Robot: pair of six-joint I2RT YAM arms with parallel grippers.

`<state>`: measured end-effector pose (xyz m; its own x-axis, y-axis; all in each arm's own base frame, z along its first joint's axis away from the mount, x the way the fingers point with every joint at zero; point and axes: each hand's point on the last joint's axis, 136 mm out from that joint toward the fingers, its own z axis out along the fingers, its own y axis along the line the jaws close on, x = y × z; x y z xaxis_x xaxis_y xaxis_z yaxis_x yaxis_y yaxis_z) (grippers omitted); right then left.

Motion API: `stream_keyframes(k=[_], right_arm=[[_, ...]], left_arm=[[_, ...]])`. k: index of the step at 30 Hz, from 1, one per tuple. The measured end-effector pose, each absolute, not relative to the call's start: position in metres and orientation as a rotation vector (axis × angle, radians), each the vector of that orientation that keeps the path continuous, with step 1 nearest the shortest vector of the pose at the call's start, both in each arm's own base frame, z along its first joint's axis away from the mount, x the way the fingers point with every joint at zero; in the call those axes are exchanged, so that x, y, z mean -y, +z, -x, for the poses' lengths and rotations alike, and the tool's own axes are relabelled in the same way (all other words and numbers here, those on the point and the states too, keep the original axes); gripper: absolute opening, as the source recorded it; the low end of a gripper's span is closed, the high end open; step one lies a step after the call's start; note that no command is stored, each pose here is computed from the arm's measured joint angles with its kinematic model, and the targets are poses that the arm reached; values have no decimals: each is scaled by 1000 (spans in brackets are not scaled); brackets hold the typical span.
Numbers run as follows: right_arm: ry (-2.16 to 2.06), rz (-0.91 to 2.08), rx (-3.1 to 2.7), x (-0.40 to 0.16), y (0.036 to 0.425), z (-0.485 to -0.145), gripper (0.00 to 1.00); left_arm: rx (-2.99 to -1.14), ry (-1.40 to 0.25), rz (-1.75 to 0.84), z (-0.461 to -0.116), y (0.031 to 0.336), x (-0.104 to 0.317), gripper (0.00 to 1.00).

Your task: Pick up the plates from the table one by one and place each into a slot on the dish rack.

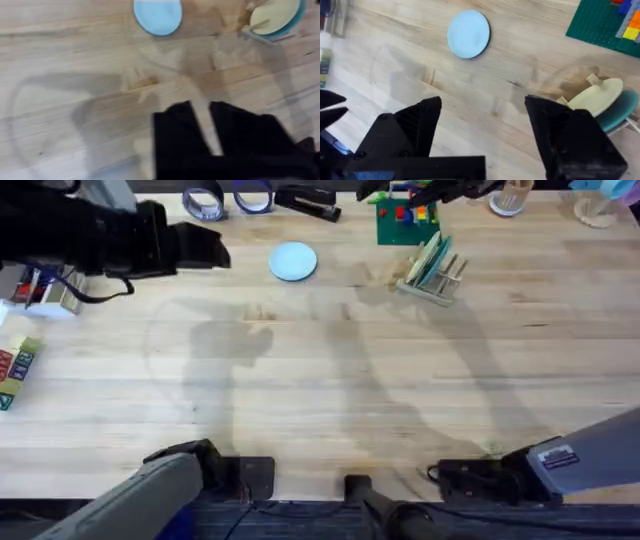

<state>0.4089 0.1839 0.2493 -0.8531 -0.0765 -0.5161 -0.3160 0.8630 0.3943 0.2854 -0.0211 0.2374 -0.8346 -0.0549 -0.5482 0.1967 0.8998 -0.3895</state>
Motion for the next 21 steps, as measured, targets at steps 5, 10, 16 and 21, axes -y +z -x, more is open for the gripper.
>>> stream_keyframes(k=[5,10,16,21], right_arm=[[671,271,-2543,-185,250,-408,994],[698,216,-2551,-187,251,-408,994],[710,194,-2556,-187,251,-408,995],[711,190,-2557,-187,251,-408,995]], left_arm=[[-2425,-661,-51,-298,249,26,40],[-2423,-767,37,-311,245,30,40],[-2482,-862,97,-330,221,38,39],[-2467,-898,72,-358,206,47,38]])
